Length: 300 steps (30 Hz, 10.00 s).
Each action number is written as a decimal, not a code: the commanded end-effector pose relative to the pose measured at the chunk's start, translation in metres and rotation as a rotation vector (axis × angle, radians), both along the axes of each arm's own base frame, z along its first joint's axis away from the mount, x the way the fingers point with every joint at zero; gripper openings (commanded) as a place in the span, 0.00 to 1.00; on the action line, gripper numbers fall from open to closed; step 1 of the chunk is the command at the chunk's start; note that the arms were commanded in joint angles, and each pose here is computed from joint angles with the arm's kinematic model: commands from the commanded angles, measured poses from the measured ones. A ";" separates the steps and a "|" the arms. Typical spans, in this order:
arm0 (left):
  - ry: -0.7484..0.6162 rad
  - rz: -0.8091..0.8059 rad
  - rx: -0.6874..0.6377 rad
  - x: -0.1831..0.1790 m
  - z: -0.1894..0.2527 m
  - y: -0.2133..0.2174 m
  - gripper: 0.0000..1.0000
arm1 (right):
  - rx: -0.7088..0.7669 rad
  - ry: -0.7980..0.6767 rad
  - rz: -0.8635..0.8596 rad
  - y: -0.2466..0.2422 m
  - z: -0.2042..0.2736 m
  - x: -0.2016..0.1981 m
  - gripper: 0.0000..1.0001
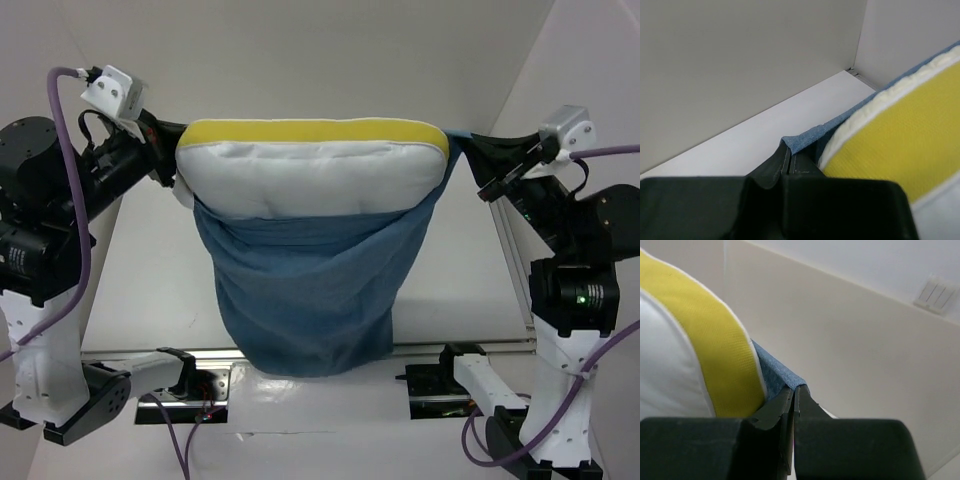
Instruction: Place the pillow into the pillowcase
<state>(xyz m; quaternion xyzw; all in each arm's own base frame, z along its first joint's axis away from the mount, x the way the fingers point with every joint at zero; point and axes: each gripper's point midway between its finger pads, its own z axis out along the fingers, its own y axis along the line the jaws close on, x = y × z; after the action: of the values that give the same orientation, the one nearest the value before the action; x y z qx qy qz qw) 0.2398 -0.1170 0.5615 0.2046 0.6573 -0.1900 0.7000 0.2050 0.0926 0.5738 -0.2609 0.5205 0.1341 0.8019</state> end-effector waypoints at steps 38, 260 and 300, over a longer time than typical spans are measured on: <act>-0.136 0.276 0.032 0.059 0.032 0.044 0.00 | 0.093 -0.103 -0.067 -0.019 0.049 0.054 0.00; 0.774 0.101 0.148 0.206 -0.301 -0.007 0.64 | -0.472 1.381 0.380 0.131 -0.454 0.184 0.10; 1.144 0.429 0.474 0.152 -0.461 0.124 0.00 | -0.375 1.429 0.055 0.045 -0.495 0.241 0.09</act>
<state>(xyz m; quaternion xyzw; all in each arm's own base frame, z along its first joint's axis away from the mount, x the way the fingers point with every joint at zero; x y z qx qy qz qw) 0.3923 -0.0287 0.0862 0.0973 0.9784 -0.0340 0.1793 0.4214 0.1631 0.0788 -0.2597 0.9149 0.2561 0.1731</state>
